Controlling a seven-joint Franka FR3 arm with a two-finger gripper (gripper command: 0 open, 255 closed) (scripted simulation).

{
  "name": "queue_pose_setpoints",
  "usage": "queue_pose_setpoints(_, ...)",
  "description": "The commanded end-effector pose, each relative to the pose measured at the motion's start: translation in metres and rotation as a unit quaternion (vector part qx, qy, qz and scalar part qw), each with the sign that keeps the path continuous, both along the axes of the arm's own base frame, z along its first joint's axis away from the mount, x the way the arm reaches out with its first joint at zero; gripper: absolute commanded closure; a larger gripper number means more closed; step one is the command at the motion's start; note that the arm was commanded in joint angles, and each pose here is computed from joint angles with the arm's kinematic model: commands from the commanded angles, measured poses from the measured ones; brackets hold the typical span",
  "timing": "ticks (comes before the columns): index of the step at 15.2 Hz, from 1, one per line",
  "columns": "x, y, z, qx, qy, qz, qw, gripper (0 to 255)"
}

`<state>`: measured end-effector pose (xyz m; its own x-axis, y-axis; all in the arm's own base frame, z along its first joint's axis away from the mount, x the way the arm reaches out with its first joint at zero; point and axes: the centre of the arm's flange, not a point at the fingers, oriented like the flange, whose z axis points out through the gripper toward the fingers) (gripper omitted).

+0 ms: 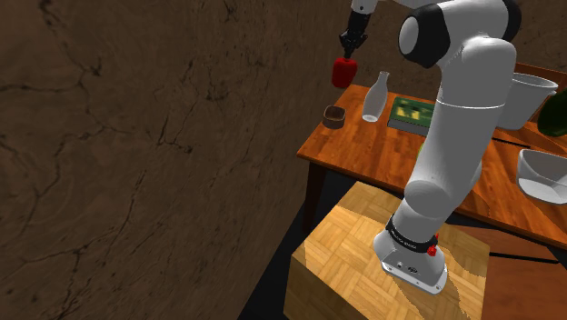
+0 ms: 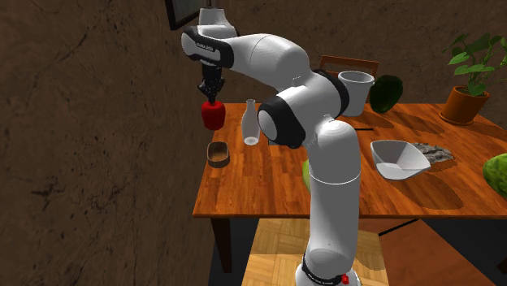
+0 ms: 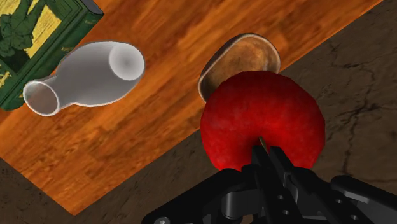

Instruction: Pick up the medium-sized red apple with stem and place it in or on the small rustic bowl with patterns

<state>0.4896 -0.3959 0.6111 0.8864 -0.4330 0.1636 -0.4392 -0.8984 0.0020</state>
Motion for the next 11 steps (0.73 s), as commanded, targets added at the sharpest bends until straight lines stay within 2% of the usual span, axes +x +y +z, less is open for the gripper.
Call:
queue_pose_setpoints(1,0.000,0.000,-0.011,0.000,0.000,0.000,1.0000,255)
queue_pose_setpoints(11,0.000,0.000,-0.064,0.000,0.000,0.000,1.0000,255)
